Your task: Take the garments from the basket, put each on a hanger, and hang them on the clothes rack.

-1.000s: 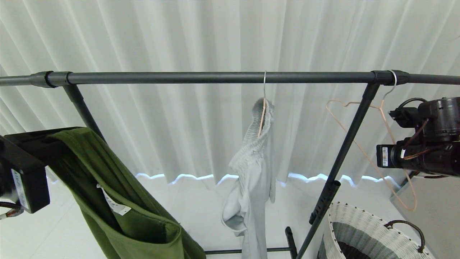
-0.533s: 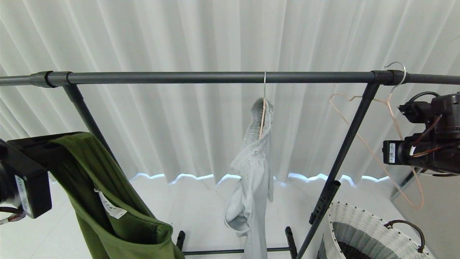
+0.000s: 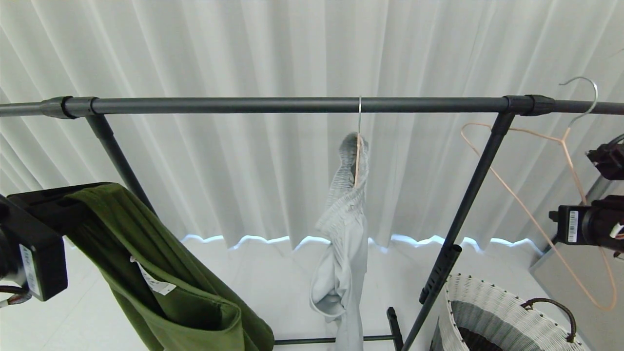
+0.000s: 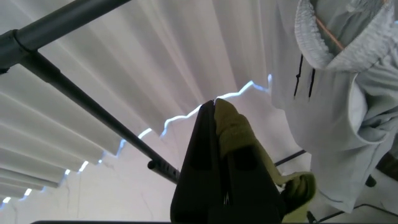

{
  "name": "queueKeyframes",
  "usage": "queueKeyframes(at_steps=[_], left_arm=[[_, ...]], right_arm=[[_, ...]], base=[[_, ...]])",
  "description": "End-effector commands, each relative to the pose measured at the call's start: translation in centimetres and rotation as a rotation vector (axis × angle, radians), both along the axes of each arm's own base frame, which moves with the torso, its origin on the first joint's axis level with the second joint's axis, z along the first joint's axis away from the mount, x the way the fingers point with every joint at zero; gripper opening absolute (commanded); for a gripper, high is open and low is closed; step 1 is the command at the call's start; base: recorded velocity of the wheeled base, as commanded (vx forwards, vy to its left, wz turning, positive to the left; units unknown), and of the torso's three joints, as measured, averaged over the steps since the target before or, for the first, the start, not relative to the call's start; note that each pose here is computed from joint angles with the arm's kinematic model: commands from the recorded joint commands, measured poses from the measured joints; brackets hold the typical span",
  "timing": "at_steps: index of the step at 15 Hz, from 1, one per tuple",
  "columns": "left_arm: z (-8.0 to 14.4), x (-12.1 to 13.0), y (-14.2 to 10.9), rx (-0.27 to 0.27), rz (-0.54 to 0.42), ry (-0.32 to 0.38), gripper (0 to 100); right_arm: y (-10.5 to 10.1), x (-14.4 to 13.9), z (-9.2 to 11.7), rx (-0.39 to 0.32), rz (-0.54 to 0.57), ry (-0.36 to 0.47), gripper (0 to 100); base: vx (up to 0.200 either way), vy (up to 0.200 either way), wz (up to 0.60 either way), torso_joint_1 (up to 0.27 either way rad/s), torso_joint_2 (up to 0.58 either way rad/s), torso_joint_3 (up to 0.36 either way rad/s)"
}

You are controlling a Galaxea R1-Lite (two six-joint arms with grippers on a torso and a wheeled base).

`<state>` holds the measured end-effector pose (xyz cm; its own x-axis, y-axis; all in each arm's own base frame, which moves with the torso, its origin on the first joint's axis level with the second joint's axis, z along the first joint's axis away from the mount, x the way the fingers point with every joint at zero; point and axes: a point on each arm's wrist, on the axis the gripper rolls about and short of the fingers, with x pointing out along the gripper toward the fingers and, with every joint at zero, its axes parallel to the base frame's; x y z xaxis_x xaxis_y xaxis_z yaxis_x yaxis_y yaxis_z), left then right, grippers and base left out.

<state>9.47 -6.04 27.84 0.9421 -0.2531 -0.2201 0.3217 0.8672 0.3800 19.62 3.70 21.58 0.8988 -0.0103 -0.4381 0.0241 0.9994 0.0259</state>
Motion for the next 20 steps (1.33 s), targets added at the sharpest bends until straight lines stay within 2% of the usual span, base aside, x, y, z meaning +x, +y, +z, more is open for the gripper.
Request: queueKeyframes(at_steps=[1,7,11,15,19,20], left_arm=[[-0.2,0.0,0.0,0.007,0.0,0.005,0],[-0.4,0.1,0.0,0.012,0.0,0.011,0],[-0.6,0.1,-0.1,0.017,0.0,0.019,0],[-1.2,0.1,-0.1,0.029,0.0,0.035,0],[-1.3,0.3,-0.2,0.034,0.0,0.041,0],[-1.4,0.4,-0.3,0.036,0.001,0.044,0]], right_arm=[[-0.7,-3.2,-0.3,-0.008,0.007,-0.03,0],[-1.4,-6.8,-2.9,-0.035,0.017,0.0,0],[-1.5,-7.1,-3.2,-0.037,0.019,0.005,0],[-1.4,-7.2,-3.0,-0.032,0.032,-0.011,0],[-0.8,-7.9,-2.6,-0.022,0.097,-0.039,0],[-0.6,-8.0,-2.6,-0.021,0.115,-0.044,0]], base=[[-0.2,0.0,0.0,-0.002,0.0,-0.002],[-0.2,0.0,0.0,0.0,0.0,0.004],[-0.2,0.0,0.0,0.002,0.0,0.006],[0.0,0.0,0.0,0.0,0.0,0.0],[0.0,0.0,0.0,0.0,0.0,0.0],[0.0,0.2,0.0,0.002,0.0,0.002]])
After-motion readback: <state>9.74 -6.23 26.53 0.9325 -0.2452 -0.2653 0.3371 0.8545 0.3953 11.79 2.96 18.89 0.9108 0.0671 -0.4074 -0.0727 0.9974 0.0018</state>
